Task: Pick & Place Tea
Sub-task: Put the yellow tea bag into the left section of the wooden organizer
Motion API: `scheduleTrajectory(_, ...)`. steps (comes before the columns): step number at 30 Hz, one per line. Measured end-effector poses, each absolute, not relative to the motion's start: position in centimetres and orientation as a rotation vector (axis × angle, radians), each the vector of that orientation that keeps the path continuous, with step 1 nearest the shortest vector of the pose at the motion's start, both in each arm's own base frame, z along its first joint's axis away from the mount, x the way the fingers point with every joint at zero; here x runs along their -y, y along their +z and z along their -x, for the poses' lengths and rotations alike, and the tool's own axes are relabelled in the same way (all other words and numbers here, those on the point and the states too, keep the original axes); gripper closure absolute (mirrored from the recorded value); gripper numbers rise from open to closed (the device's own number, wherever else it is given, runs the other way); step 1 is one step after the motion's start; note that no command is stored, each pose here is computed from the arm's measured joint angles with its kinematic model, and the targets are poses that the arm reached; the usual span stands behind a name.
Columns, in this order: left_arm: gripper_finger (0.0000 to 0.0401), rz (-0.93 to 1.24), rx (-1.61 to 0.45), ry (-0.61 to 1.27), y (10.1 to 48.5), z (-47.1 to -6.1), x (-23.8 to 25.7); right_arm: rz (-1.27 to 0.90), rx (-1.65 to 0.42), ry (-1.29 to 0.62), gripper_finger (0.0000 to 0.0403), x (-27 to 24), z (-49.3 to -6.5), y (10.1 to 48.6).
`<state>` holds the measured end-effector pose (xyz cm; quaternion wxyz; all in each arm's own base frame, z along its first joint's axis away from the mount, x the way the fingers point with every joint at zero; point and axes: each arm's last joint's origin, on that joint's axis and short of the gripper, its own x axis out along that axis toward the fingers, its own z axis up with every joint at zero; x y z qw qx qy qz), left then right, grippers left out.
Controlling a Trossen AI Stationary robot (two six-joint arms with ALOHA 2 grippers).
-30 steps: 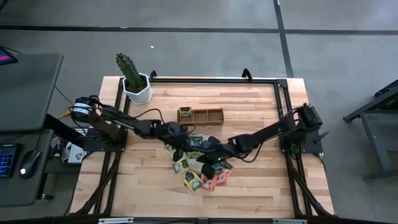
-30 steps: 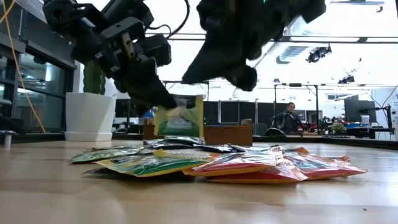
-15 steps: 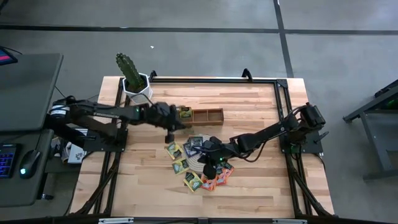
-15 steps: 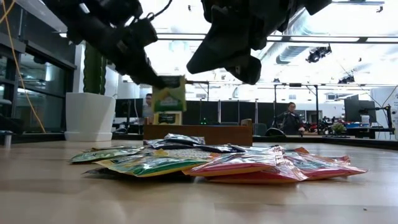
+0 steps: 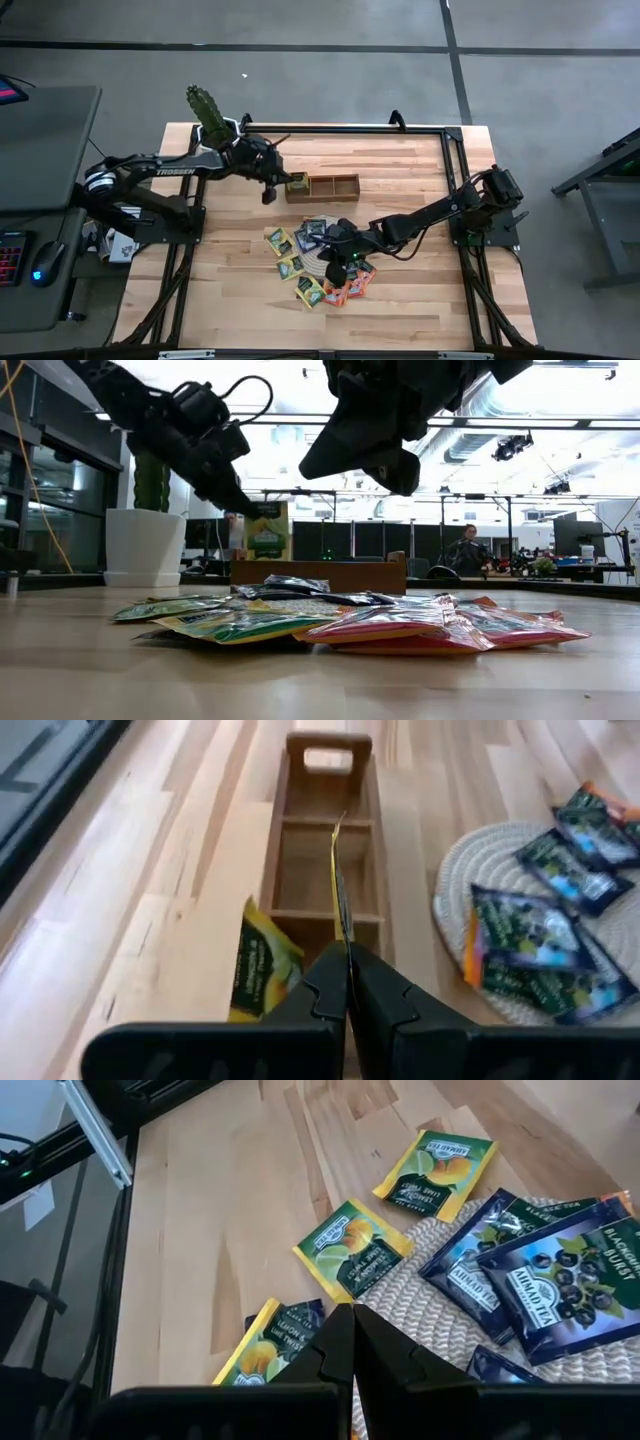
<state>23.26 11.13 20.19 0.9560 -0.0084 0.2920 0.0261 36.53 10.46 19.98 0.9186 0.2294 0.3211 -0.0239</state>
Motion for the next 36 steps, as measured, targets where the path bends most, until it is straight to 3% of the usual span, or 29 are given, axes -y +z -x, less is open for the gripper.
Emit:
scheduleTrajectory(18, 0.0396, 0.020, -0.624, 0.038, 18.0, -24.1, -12.4, -0.465, -0.643, -0.083, 0.0402, -10.3, -36.6, 20.0)
scheduleTrajectory(31, 0.0292, 0.014, -0.626, 0.046, 18.0, -24.1, -12.5, -0.469, -0.641, -0.098, 0.0402, -9.8, -36.7, 20.0)
scheduleTrajectory(36, 0.0285, 0.027, -0.606, 0.032, 18.9, -23.7, -12.2, -0.465, -0.645, -0.097, 0.0402, -9.8, -36.7, 20.0)
